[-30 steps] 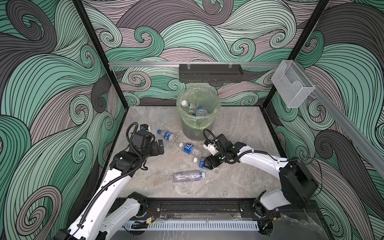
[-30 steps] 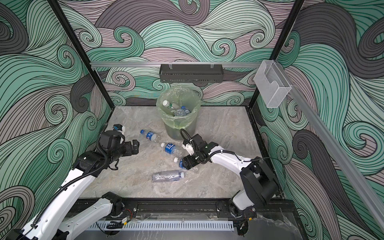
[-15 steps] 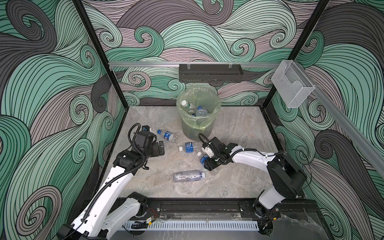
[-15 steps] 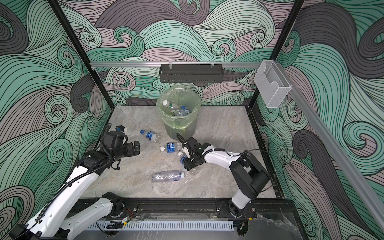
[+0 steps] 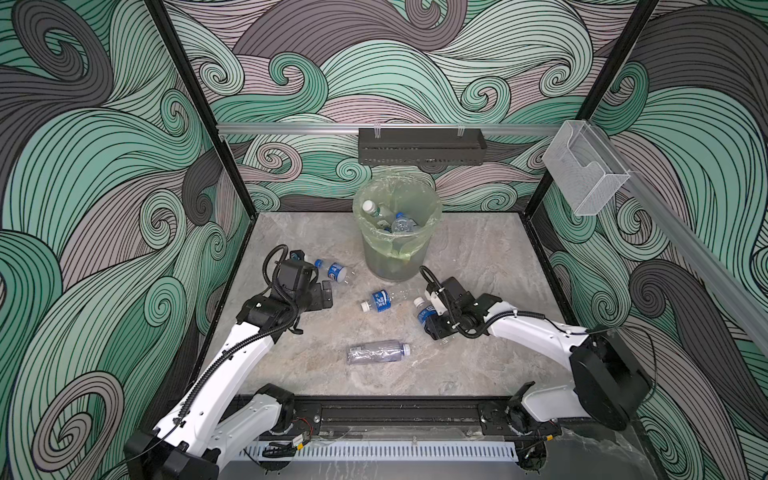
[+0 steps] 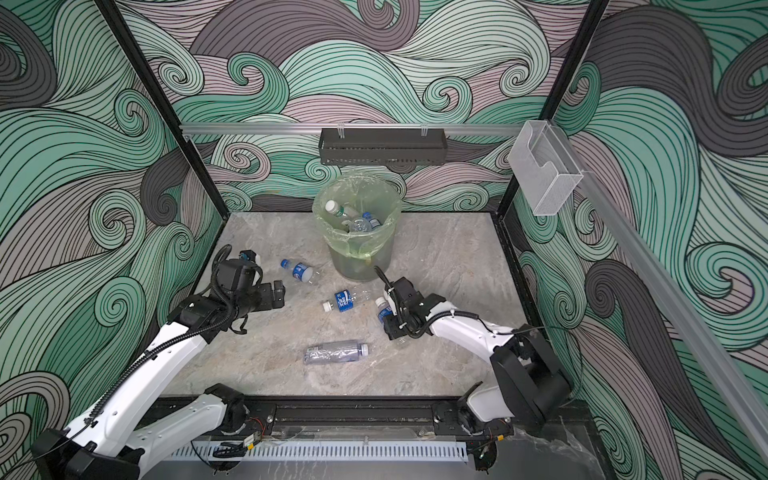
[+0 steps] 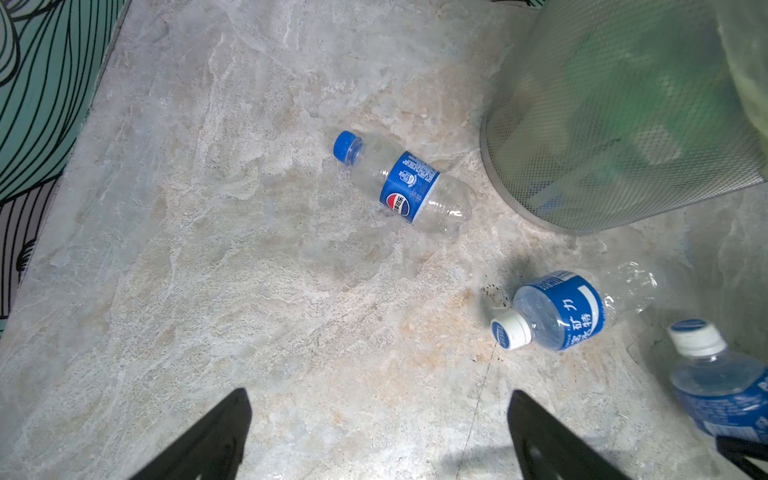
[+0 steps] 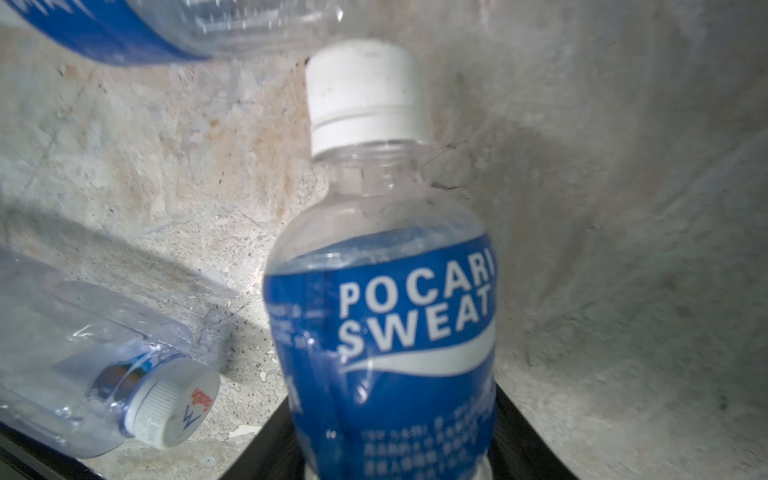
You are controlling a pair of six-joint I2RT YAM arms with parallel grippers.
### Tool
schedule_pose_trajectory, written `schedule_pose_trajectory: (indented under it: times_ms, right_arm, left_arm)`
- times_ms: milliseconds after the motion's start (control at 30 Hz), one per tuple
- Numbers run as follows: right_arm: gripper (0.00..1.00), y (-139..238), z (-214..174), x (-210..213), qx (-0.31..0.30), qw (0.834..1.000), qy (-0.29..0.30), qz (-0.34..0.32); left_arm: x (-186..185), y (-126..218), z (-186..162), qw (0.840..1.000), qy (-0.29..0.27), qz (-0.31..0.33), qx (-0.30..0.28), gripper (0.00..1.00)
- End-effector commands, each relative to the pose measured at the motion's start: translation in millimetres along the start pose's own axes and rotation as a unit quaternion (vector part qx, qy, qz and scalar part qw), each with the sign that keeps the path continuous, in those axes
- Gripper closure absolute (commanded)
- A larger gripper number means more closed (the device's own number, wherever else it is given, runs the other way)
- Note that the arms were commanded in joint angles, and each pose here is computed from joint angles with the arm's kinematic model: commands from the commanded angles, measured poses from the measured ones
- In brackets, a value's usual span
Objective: Throw the plastic bottles in the bin
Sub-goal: 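Withdraw the left gripper while the right gripper grasps a Pocari Sweat bottle, then lift the Pocari Sweat bottle with the right gripper and drop it into the bin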
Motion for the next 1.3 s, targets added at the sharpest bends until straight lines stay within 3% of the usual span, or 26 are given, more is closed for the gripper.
schedule_pose_trajectory:
  times_ms: [0, 200, 500, 633, 767, 800, 900, 933, 1100, 1267]
  right_arm:
    - [0.64, 19.1, 17.0, -11.5, -0.051, 0.998, -0.032, -0.009]
    - [0.63, 50.9, 35.9, -25.6, -0.104, 0.992, -0.065, 0.006]
    - [0.62, 137.7, 94.5, -7.4, -0.181, 0.983, 0.009, 0.03]
    - [0.6, 190.5, 152.3, 5.8, -0.256, 0.965, 0.04, 0.049]
    - [0.6, 234.0, 240.9, 7.2, -0.332, 0.94, 0.075, 0.032]
    - [0.55, 236.7, 261.9, 2.9, -0.343, 0.936, 0.074, 0.022]
    - [0.14, 234.7, 320.1, -18.7, -0.361, 0.93, 0.067, -0.016]
    - [0.08, 235.6, 331.3, -22.8, -0.362, 0.929, 0.076, -0.029]
    - [0.01, 257.6, 330.8, -21.8, -0.374, 0.921, 0.097, -0.047]
    - [0.01, 269.1, 284.1, -19.5, -0.372, 0.921, 0.102, -0.051]
  left_arm:
    - [0.8, -4.2, 0.7, 1.0, 0.007, 0.0, -0.001, 0.01]
    - [5.4, -7.3, -7.2, 1.0, 0.006, 0.006, 0.008, 0.01]
    - [6.0, -7.9, -5.1, 1.0, 0.003, 0.008, 0.009, 0.01]
    - [2.0, -6.0, -2.6, 1.0, 0.001, -0.001, 0.009, 0.01]
    - [-0.1, 2.2, 2.0, 1.0, 0.002, -0.015, -0.005, 0.01]
    - [-0.5, 4.4, 2.6, 1.0, 0.002, -0.017, -0.007, 0.01]
    - [-0.7, 10.8, -1.0, 1.0, 0.0, -0.024, 0.001, 0.01]
    - [-2.9, 13.1, -2.6, 0.999, -0.004, -0.033, 0.004, 0.01]
    - [-14.7, 25.8, -0.4, 0.997, -0.029, -0.073, 0.005, 0.01]
    - [-24.1, 18.8, -5.3, 0.994, -0.047, -0.097, 0.019, 0.01]
Point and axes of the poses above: each gripper's point midway between its finger pads, its own y axis back along the fingers, its own x axis along the line the jaws close on, z = x × y, the point moved 1 cm from there along y, back along the fingers, and after that the axes turned 7 degrees about y, right-handed, at the moved point
